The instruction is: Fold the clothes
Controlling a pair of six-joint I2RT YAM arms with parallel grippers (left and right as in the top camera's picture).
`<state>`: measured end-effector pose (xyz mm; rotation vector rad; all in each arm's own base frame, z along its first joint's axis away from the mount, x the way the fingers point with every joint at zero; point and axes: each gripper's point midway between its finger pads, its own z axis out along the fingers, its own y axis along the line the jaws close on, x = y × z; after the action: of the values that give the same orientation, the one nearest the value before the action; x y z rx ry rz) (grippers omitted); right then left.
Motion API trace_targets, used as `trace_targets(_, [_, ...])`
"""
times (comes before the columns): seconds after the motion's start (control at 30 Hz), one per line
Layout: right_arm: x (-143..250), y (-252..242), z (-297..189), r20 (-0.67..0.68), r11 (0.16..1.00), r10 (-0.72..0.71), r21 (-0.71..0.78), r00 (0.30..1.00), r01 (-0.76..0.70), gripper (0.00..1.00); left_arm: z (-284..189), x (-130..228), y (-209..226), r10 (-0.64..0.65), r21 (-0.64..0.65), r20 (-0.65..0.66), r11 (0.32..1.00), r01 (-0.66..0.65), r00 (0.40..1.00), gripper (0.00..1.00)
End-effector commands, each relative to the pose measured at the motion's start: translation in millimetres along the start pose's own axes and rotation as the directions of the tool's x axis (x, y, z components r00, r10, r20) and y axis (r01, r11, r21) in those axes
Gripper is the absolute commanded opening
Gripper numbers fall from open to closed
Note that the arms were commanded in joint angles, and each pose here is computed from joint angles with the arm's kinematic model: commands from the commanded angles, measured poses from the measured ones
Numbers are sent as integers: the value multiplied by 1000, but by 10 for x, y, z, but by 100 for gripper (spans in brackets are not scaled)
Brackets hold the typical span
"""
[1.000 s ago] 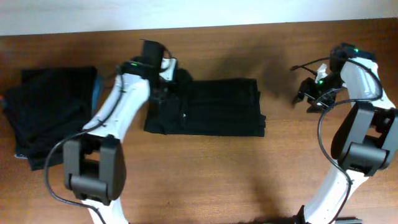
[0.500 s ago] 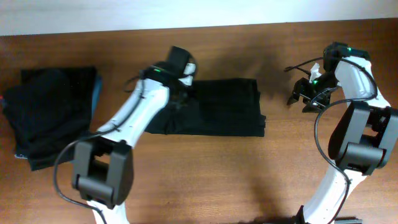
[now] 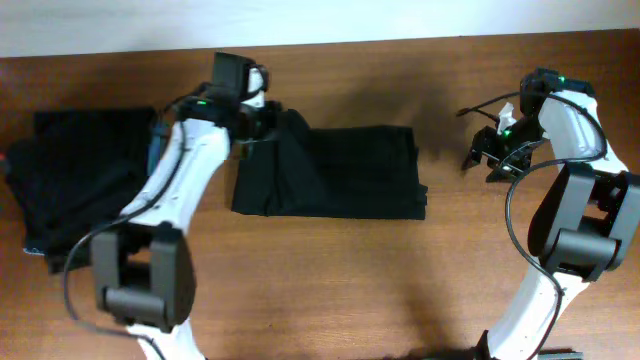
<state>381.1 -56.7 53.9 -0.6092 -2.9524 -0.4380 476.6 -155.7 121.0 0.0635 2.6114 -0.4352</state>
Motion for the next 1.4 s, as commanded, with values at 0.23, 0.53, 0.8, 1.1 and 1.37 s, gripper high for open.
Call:
trace_targets(0.23, [-5, 37, -106, 26, 1000, -21, 2, 999, 21, 60, 1005, 811, -903, 179, 365, -195, 926, -98, 964, 49])
trace_targets(0.53, [-5, 36, -106, 26, 1000, -21, 2, 999, 21, 60, 944, 675, -908, 211, 374, -149, 916, -143, 966, 56])
trace_targets(0.8, [-1, 42, -105, 24, 1000, -22, 1, 999, 22, 60, 444, 65, -385, 141, 232, -11, 963, -135, 990, 56])
trace_targets(1.1, [144, 503, 107, -13, 981, -168, -105, 986, 166, 66, 274, 134, 24, 90, 138, -76, 987, -79, 993, 58])
trace_targets(1.37, [217, 1004, 488, -16, 937, -140, -326, 990, 127, 69, 278, 253, 282, 74, -4, -128, 997, -75, 989, 63])
